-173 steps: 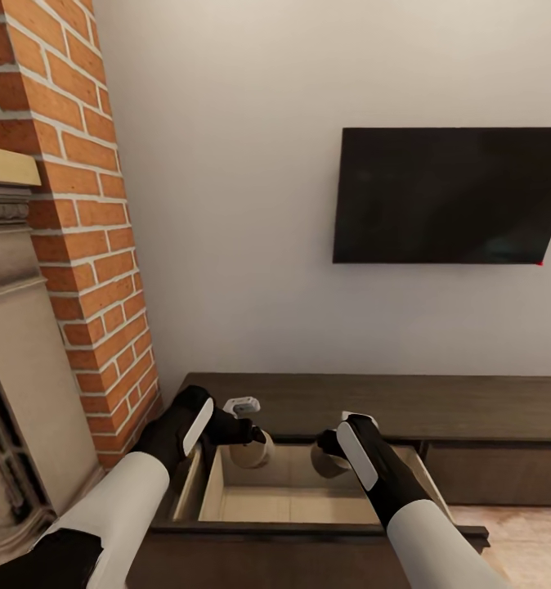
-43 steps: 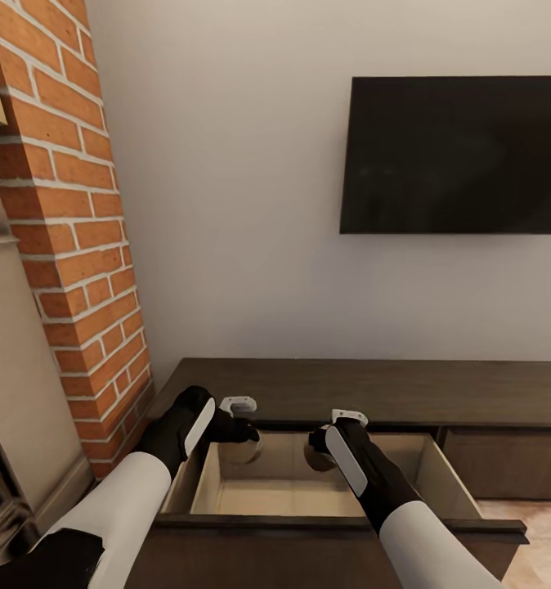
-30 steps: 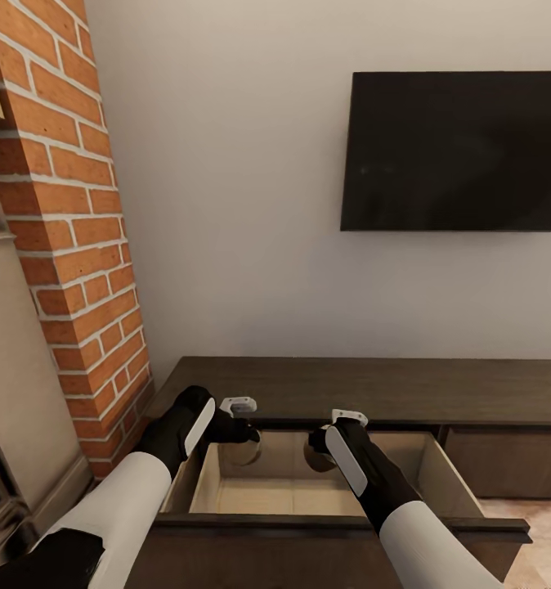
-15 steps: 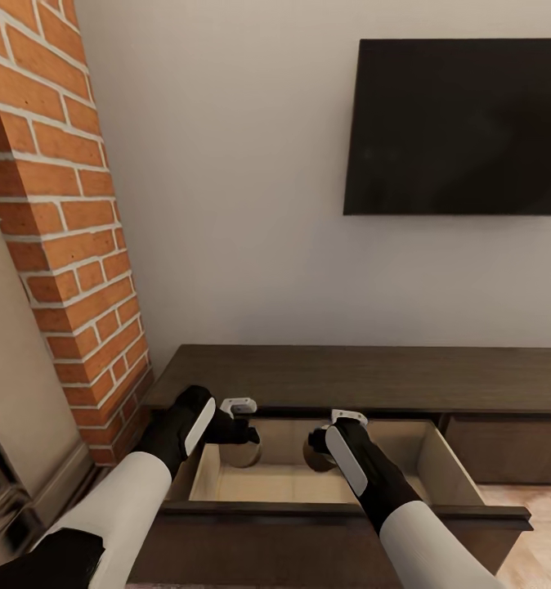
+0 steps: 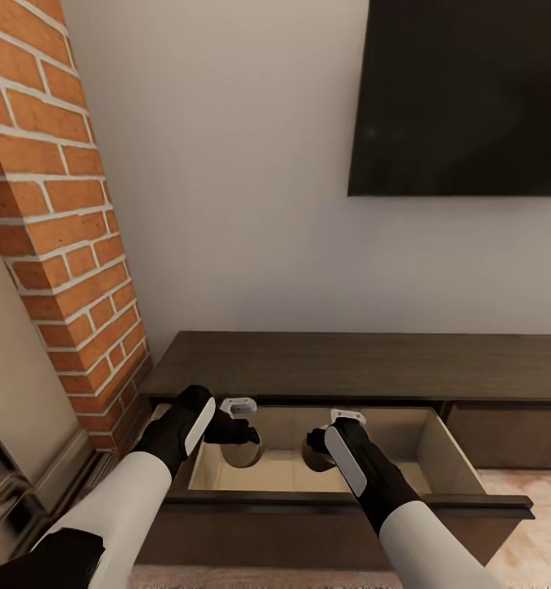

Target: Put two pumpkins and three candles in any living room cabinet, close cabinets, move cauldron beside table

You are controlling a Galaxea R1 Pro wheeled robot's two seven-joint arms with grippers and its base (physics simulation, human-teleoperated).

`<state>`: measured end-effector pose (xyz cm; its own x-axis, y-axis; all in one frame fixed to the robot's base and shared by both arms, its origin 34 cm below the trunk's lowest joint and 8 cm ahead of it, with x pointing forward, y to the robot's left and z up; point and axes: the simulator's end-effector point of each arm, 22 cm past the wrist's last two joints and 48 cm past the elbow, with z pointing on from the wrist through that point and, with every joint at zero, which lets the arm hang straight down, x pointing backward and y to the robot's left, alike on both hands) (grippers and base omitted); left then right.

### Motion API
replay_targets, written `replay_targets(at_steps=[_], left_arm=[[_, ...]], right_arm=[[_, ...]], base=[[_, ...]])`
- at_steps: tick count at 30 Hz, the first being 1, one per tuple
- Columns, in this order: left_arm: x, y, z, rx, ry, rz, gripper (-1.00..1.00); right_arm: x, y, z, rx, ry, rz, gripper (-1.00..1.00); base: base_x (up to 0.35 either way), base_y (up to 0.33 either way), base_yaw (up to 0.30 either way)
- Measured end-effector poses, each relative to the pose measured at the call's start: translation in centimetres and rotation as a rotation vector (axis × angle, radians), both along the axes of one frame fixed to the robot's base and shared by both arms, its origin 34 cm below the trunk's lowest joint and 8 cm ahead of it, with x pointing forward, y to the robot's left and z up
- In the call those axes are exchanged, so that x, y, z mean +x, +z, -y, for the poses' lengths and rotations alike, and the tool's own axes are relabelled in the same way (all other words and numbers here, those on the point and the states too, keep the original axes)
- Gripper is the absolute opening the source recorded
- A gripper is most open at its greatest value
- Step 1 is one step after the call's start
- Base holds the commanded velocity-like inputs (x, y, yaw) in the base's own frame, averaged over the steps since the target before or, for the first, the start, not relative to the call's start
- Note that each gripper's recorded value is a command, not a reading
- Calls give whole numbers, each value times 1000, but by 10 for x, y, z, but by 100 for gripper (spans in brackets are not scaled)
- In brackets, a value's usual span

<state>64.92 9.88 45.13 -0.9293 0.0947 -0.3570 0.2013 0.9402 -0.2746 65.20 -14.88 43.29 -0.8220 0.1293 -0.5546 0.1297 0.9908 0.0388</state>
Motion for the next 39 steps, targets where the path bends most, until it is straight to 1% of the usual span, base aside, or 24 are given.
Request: replay_targets(at_steps=[24,33,39], left_arm=[[-7,-57,0,2,1,-93,-100],[-6,-55,0,-1,1,-90,-100],[-6,-55,0,-1,1,-90,-100]], right_arm=[[-10,-58,-1,3,2,-98,-100],[-10,-58,-1,3,2,-97,-100],[-10,-58,-1,3,2,-96,-100]], base=[[0,0,0],[3,0,0],[152,0,0]])
